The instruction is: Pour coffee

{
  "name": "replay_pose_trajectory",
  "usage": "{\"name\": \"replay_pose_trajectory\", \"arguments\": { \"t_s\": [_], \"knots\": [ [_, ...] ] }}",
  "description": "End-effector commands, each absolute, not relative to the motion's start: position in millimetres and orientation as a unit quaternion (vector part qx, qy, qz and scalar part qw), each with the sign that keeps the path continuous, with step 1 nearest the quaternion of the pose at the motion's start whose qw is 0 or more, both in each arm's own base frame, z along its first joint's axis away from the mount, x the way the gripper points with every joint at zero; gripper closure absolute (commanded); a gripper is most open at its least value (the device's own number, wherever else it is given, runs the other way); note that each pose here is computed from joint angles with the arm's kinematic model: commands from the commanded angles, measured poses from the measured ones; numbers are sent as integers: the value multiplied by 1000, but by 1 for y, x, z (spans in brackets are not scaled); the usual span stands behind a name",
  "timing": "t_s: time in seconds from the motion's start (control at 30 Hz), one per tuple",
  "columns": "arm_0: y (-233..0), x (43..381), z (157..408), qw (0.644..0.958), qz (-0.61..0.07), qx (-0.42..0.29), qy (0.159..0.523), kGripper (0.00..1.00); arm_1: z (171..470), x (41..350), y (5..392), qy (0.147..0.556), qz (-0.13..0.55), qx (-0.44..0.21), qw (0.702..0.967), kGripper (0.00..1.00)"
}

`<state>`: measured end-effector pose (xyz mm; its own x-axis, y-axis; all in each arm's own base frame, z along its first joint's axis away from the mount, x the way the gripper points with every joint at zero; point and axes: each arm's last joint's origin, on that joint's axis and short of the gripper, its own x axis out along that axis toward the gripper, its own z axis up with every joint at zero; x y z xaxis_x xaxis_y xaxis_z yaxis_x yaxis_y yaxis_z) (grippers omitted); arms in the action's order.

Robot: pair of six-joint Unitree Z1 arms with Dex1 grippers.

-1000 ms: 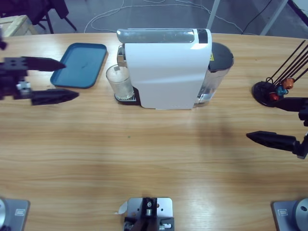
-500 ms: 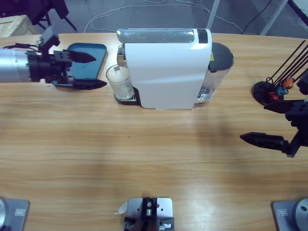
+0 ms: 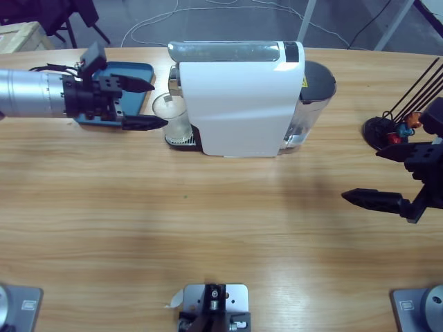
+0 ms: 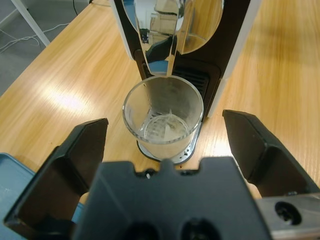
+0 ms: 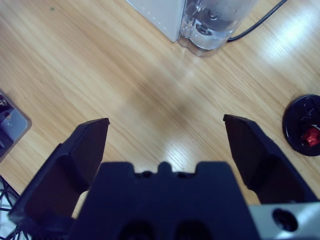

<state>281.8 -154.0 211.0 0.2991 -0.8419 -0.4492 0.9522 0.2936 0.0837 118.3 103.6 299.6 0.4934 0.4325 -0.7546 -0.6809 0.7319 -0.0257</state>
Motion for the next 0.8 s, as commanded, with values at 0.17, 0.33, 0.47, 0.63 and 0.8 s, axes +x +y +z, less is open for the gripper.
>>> {"name": "replay_pose_trajectory", "arguments": {
  "t_s": [0.17,0.33,0.47,0.63,0.8],
  "knots": [
    [-177,296,182,768,-596,160,174,0,291,122,106,404,317,-166,842,0],
    [-186,303,179,765,-601,157,172,0,291,123,105,404,316,-166,842,0],
    [-186,301,179,764,-601,156,175,0,291,123,105,405,316,-166,842,0],
    [-183,299,179,766,-598,155,178,0,290,123,105,405,316,-166,842,0],
    [-181,296,180,773,-586,161,183,6,290,123,106,405,315,-165,842,0]
  ]
}}
